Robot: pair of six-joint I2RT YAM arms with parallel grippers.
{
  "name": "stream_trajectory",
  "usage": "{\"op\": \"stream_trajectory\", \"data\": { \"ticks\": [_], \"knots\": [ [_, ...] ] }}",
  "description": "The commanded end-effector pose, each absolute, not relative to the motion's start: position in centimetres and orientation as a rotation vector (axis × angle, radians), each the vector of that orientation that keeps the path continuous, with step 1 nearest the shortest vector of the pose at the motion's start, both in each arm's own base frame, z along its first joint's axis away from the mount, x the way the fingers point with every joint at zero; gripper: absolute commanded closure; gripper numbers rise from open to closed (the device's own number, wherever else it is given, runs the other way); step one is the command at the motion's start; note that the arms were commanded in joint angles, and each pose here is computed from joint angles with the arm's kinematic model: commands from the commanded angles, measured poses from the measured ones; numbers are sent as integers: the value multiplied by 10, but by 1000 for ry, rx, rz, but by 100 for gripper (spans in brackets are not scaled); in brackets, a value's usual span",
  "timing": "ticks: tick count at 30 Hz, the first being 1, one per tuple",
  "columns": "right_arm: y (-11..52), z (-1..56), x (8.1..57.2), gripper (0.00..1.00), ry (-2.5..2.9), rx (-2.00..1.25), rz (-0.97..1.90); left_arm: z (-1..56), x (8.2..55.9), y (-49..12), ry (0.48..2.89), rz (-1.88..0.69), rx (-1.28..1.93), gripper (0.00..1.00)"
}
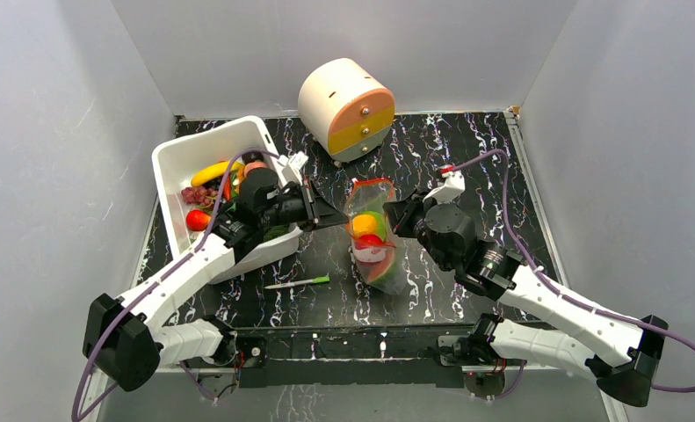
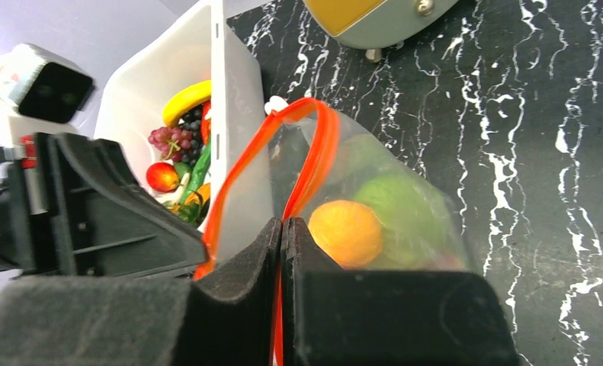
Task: Place the food in the zip-top bag and seal the zipper
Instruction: Adjust the zipper food storage bag at the center of the board.
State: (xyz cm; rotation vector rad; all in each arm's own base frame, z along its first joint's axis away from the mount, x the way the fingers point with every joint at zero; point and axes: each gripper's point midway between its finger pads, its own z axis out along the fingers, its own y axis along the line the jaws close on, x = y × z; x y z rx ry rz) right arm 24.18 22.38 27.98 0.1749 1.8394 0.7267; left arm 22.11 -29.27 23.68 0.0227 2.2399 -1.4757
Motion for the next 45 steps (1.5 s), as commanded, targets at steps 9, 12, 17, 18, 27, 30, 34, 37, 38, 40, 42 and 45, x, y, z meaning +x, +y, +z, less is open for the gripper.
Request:
{"op": "stream_trajectory", "data": {
  "ticks": [9,12,17,18,27,30,34,37,38,40,42,45],
  "knots": [
    [210,302,250,100,1747,182,661,277,226,-304,2073,-1499,258,100],
    [211,291,249,100,1773,187,654,256,229,-301,2148,-1424,274,100],
    [216,291,249,100,1736,100,657,247,230,-296,2205,-1354,282,100],
    [216,291,250,100,1723,78,647,247,230,-294,2209,-1336,281,100],
    [213,300,249,100,1709,40,625,255,244,-259,2251,-1030,213,47],
    [216,299,245,100,1706,36,663,255,255,-243,2252,-883,186,26],
    [214,295,243,100,1722,28,652,254,272,-220,2249,-677,162,13],
    [215,299,241,100,1725,11,659,257,284,-205,2241,-545,145,10],
    [215,299,241,100,1724,10,660,258,289,-200,2236,-501,140,9],
    [215,300,240,100,1720,13,668,259,297,-186,2233,-416,113,8],
    [216,300,239,100,1716,18,686,257,305,-171,2236,-333,89,7],
    [217,300,237,100,1711,24,712,257,315,-147,2231,-230,56,6]
  ]
}}
